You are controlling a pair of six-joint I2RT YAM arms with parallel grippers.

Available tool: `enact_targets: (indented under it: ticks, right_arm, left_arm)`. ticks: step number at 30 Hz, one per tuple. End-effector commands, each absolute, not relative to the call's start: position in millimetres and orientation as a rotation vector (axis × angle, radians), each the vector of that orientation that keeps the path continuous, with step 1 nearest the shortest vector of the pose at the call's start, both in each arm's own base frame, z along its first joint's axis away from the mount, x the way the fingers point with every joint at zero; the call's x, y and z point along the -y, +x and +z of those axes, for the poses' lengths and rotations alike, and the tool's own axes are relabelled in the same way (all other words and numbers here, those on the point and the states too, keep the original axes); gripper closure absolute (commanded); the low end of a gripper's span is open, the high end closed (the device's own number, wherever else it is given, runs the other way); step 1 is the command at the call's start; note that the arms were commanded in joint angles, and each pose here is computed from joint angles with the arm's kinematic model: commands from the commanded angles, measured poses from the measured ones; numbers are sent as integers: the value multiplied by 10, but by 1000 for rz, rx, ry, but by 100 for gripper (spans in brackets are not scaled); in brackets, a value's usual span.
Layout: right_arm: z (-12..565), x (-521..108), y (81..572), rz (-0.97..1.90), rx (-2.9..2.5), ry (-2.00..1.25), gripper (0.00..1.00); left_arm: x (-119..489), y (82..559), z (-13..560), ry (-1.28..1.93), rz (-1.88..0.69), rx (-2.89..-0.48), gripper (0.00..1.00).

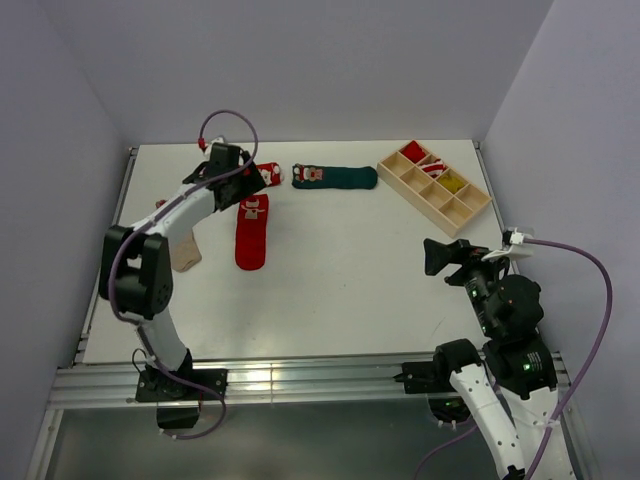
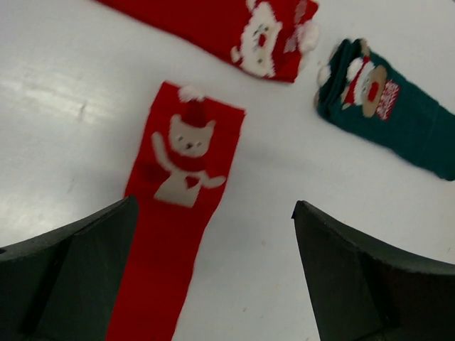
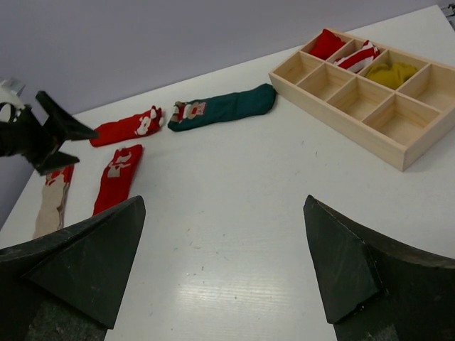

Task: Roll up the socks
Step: Adjust the sock at the center of the board.

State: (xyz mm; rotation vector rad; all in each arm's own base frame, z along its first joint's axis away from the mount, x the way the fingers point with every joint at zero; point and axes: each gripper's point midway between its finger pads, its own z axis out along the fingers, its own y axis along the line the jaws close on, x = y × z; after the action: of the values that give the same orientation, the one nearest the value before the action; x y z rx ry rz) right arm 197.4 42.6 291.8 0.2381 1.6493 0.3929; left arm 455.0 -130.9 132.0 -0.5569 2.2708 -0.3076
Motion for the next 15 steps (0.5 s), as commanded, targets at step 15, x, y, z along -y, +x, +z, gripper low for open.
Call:
enact_targets:
  ticks: [15]
  right_arm:
    - [2831,-471,2029,410,-1646,230,0]
  left_arm:
    - [2169,5161,608,-298,-323,-2349,11]
